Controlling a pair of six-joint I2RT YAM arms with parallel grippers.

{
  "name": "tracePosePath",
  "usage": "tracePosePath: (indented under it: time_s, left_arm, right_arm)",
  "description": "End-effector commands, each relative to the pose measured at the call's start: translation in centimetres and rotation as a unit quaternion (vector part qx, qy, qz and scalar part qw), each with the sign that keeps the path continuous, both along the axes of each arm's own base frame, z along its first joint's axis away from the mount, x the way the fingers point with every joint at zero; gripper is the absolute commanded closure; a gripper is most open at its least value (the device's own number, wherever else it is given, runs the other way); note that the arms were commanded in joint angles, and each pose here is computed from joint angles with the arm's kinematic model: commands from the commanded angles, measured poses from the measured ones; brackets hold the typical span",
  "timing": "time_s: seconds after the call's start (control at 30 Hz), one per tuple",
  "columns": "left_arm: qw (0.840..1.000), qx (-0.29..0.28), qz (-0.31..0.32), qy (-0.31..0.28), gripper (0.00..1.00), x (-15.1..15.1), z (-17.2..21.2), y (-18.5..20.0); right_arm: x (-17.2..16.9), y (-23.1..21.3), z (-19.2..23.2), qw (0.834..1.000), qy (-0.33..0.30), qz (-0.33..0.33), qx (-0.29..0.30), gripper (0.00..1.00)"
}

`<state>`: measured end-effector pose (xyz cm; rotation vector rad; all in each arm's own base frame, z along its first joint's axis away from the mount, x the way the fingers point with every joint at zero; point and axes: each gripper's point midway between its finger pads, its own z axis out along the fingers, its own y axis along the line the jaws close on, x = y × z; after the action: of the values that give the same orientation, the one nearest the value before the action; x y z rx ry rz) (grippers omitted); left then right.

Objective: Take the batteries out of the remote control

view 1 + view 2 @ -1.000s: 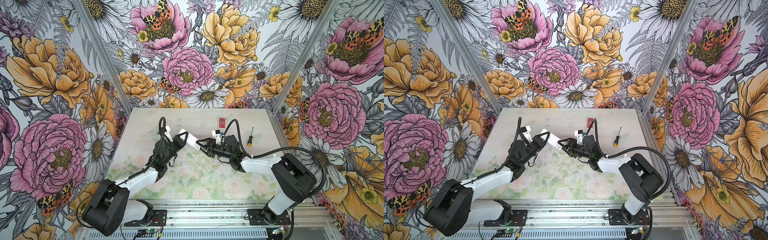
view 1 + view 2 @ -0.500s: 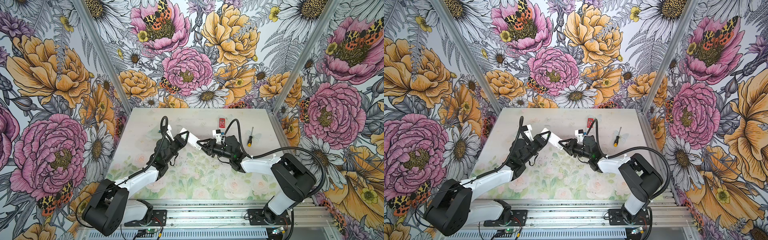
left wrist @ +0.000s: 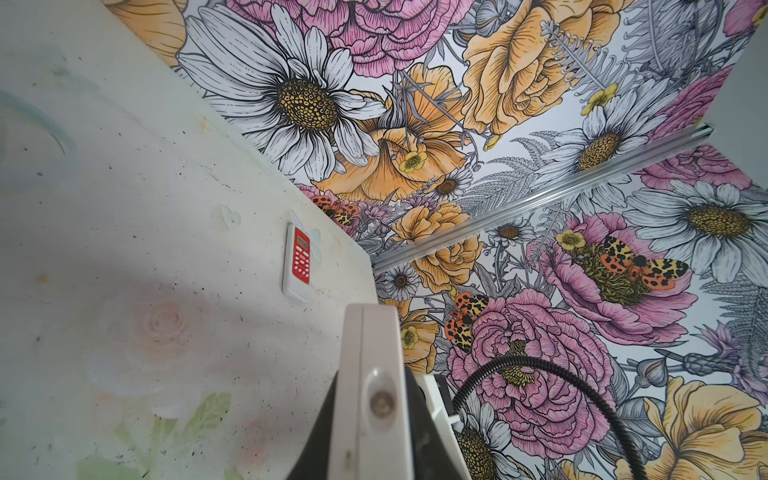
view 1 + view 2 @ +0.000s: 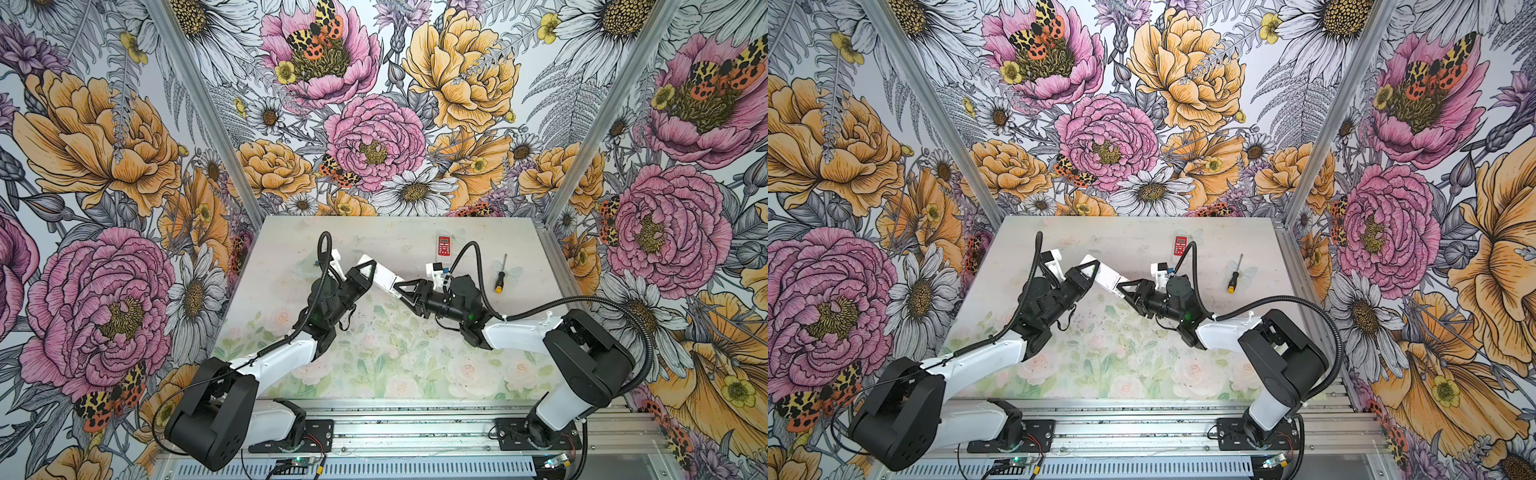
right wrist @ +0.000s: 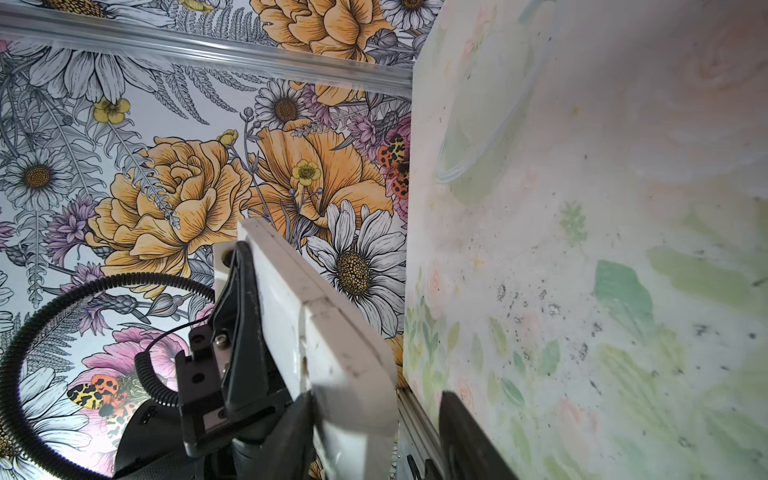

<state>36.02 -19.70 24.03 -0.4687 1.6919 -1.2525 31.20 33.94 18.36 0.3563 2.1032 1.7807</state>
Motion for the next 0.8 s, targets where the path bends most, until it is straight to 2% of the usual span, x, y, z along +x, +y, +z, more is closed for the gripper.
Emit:
tracePosePath:
  time_s: [0.0, 0.3, 0.77]
  left_arm:
    - [0.999, -0.017, 0.012, -0.034, 1.00, 0.2, 1.6, 0.5]
    - [1.000, -0.010, 0.016, -0.023, 1.00, 0.2, 0.6, 0.7]
    - [1.000, 0.006, 0.026, -0.006, 1.00, -0.3, -1.0, 1.5]
  right_arm:
    - [-0.7, -0.2, 0.3, 1.000, -0.010, 0.003, -0.009, 0.50]
    - [-0.8, -0.3, 1.6, 1.000, -0.026, 0.005, -0.005, 0.61]
    - [-1.1, -0.3, 2.1, 0.999, -0.033, 0.007, 0.002, 0.65]
